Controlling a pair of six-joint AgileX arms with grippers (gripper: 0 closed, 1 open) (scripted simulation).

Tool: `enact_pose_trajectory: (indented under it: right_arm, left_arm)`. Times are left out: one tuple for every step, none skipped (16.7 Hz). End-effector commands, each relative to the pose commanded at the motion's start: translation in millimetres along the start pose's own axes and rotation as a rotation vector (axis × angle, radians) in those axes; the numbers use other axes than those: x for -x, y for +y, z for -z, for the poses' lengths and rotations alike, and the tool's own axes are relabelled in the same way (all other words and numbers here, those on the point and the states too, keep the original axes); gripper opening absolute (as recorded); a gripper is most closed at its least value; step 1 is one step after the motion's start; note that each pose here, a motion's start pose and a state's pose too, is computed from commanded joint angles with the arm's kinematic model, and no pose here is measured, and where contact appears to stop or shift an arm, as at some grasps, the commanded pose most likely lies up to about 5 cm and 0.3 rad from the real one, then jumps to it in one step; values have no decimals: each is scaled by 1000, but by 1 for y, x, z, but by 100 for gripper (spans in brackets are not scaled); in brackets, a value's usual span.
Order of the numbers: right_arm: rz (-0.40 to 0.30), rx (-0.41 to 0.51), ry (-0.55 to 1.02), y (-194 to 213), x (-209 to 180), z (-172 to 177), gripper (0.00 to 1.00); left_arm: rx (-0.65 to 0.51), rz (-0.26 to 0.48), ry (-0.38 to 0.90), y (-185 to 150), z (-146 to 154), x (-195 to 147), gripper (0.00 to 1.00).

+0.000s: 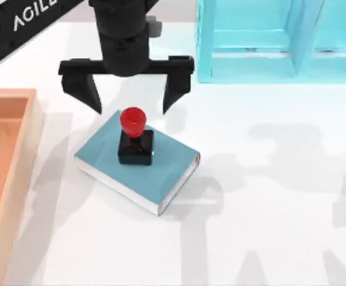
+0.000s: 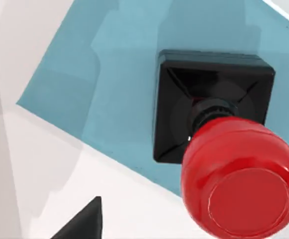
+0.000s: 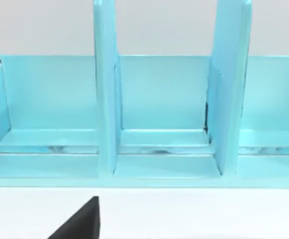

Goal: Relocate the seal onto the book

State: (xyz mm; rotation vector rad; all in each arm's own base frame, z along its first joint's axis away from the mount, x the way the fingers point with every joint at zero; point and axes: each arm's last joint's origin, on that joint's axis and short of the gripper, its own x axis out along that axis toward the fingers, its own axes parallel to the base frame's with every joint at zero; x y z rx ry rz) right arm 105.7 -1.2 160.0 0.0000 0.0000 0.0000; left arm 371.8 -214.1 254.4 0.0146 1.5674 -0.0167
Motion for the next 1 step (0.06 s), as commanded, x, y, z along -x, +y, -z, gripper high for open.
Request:
enact_pose_trajectory:
  right_arm:
    - [0,0,0,0,0,0,100]
  left_arm:
    - [0,0,0,0,0,1,100]
